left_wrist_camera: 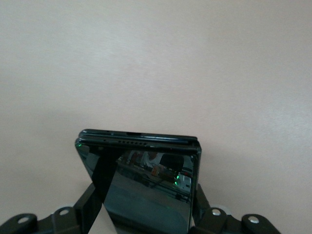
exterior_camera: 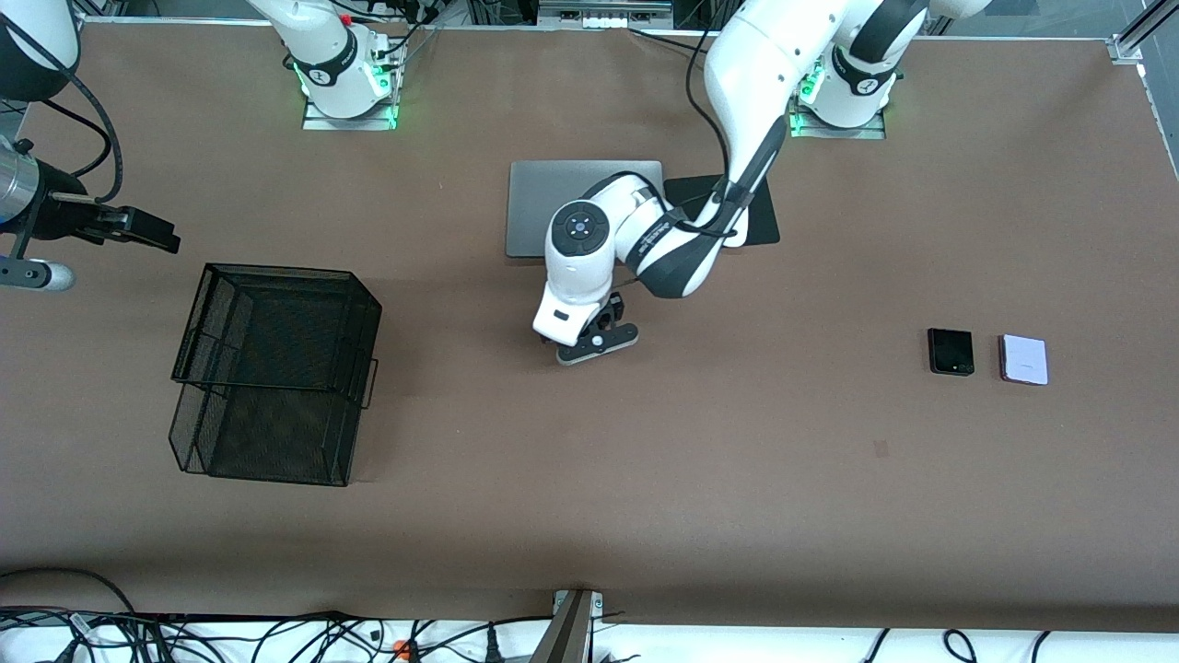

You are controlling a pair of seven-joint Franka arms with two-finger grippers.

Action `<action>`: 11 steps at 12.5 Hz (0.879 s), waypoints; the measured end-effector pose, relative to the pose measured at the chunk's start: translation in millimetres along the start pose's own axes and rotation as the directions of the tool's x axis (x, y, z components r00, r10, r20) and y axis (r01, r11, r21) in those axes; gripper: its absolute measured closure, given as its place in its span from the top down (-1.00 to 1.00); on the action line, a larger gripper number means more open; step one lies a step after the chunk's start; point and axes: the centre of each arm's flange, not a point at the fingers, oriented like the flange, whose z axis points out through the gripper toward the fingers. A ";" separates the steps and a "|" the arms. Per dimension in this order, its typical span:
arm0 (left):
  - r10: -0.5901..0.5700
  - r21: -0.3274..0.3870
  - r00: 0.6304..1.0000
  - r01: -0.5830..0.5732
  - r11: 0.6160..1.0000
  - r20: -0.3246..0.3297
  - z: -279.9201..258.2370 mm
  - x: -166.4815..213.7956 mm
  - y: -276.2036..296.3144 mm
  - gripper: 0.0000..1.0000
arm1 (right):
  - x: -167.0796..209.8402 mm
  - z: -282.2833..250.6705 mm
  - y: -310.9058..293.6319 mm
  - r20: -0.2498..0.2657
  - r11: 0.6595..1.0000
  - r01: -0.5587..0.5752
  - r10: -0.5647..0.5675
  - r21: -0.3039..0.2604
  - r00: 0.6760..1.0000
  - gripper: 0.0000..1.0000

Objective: Place phones with both arms
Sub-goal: 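Carry the black phone with the left gripper to the table middle, then lower the black phone onto the table and open the left gripper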

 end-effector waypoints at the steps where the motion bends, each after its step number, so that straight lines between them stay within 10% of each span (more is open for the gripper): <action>1: 0.004 -0.005 1.000 -0.004 1.000 -0.003 7.8 -1.4 4.2 0.58 | 0.0 0.0 0.0 0.000 1.000 0.000 0.000 0.000 1.000 1.00; 11: 0.191 0.002 0.982 -0.191 0.982 -0.004 37.0 -12.3 7.9 0.61 | 0.0 -0.1 0.1 0.000 1.000 0.002 -0.002 0.000 1.000 1.00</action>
